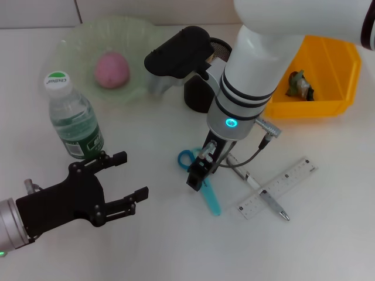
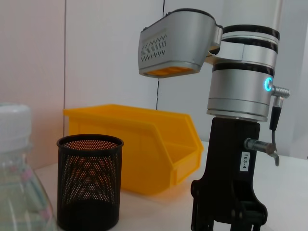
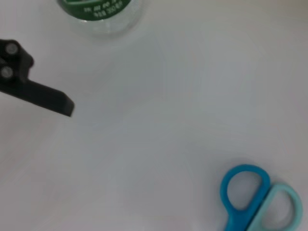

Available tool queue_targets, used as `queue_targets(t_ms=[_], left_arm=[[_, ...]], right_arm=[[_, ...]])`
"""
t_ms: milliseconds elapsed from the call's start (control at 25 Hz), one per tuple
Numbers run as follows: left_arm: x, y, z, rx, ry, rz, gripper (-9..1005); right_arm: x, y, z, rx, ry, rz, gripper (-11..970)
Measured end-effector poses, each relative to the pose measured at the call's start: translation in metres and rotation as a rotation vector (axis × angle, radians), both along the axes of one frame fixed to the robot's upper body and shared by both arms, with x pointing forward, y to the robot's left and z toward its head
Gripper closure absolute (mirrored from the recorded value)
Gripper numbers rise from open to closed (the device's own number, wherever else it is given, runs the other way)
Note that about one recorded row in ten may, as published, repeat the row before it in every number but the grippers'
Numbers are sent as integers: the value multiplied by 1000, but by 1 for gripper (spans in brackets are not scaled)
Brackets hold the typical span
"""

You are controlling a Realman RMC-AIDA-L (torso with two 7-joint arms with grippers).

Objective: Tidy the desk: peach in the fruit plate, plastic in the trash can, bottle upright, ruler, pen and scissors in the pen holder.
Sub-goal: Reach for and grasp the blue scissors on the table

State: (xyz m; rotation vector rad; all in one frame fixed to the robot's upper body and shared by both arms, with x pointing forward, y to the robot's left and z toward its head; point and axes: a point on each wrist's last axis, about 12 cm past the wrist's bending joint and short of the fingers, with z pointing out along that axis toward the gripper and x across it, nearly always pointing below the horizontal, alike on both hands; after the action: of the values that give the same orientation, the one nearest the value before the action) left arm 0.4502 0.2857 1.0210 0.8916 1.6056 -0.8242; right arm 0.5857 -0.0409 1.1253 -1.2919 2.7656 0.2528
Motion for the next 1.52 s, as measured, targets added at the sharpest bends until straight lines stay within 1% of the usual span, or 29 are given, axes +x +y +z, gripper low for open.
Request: queue_targets(t_ms=[1040, 1440, 1520], left_arm=[[1, -2, -2, 7, 8, 6, 164], [2, -2, -2, 10, 2, 4, 164], [3, -3, -2, 10, 1, 3, 164]], right_arm=[[-2, -2, -3, -31, 7, 13, 596], [-3, -2, -2, -41, 11, 21, 677], [-3, -3, -3, -43, 13, 18, 727]])
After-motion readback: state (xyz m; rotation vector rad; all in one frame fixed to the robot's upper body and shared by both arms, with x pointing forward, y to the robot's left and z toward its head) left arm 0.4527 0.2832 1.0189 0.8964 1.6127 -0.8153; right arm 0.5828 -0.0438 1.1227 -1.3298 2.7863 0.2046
